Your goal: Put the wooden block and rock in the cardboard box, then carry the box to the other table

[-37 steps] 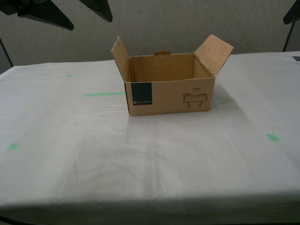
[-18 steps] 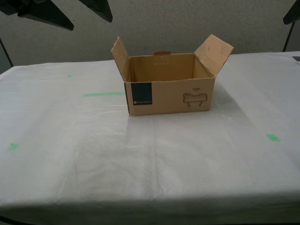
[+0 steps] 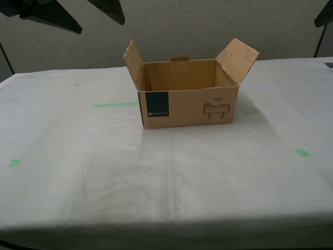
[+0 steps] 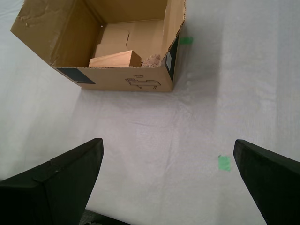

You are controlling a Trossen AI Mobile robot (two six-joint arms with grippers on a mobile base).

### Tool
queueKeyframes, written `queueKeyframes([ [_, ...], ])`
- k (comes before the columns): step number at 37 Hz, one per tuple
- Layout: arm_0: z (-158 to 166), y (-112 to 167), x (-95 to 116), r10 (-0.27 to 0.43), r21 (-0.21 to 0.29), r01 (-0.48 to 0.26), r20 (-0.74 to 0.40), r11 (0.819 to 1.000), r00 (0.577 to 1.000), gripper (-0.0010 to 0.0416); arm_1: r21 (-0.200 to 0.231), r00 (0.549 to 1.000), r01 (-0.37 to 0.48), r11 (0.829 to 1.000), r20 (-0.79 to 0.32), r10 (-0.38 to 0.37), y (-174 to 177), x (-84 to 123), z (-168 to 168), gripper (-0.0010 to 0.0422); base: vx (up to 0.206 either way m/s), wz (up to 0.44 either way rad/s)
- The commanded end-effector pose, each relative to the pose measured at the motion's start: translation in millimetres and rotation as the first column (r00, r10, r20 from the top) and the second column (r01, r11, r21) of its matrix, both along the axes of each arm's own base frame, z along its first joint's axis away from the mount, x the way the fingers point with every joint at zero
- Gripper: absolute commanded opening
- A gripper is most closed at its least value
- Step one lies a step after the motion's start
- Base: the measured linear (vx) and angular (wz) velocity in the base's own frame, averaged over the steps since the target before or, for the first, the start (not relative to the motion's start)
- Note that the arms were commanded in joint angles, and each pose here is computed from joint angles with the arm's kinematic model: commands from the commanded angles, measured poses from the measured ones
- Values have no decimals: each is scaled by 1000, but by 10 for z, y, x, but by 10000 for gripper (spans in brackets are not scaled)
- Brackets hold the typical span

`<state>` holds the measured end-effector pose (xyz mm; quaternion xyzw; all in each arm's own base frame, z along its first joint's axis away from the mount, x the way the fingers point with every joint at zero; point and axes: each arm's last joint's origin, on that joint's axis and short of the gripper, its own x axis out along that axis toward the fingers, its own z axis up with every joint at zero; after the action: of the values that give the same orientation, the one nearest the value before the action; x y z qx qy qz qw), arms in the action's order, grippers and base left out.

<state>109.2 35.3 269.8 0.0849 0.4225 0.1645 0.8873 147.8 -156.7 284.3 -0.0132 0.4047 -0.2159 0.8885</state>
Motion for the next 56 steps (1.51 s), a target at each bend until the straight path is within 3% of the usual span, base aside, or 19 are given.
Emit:
queueKeyframes([
  [1,3,0,2,-2,-1,2,3,1000,1000,388,-3,1000,-2,1000,1,2,-1,0,4,398,0,0],
  [56,3,0,2,-2,-2,2,3,1000,1000,388,-3,1000,-1,1000,1,1,-2,-1,4,398,0,0],
])
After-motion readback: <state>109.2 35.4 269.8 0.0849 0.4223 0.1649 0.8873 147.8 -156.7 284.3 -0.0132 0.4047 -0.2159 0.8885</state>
